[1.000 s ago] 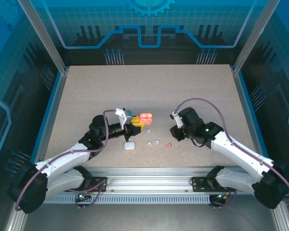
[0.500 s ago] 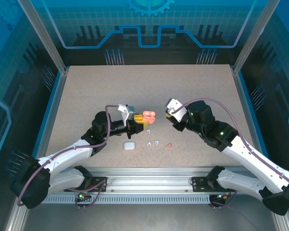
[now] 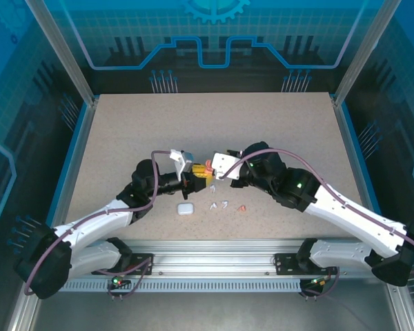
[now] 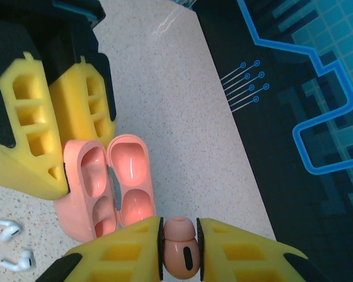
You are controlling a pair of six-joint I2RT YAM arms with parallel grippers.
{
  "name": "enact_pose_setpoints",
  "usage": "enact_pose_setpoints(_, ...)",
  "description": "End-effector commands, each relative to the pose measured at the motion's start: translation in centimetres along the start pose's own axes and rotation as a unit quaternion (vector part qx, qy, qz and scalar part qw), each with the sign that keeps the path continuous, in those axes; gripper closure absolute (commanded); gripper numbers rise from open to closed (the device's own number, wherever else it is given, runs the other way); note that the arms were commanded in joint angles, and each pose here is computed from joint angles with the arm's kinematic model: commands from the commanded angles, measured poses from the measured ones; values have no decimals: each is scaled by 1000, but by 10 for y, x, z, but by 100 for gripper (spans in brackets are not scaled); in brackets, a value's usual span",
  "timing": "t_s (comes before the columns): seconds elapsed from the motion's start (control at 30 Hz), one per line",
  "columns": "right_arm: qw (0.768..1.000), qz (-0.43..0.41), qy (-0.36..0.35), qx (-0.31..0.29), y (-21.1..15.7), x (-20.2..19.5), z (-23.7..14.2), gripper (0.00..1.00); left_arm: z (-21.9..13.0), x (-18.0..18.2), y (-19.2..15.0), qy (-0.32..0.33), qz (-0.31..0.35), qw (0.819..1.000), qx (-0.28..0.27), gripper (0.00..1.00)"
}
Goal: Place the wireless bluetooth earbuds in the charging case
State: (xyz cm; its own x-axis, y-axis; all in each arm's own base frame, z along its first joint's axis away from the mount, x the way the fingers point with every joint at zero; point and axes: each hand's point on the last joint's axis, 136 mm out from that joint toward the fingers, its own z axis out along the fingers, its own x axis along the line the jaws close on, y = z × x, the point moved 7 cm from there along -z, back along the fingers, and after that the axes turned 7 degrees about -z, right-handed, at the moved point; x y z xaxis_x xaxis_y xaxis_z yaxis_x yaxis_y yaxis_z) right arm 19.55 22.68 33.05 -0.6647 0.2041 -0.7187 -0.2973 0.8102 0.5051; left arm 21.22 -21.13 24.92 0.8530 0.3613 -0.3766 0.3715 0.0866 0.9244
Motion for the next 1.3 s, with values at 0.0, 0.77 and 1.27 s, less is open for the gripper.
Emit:
enact_pose_setpoints(0.0, 1000, -28, -12, 5, 7, -5, -2, 79, 3, -11, 15, -29, 13, 999, -13, 100)
enact_pose_setpoints(0.77, 998, -50, 19, 34, -2, 15, 15, 78, 1, -13, 17, -27, 21, 999, -18, 100)
enact_pose_setpoints(1.27, 998, -42, 30, 44, -10, 23, 21, 78, 1, -14, 18, -30, 23, 999, -22, 100)
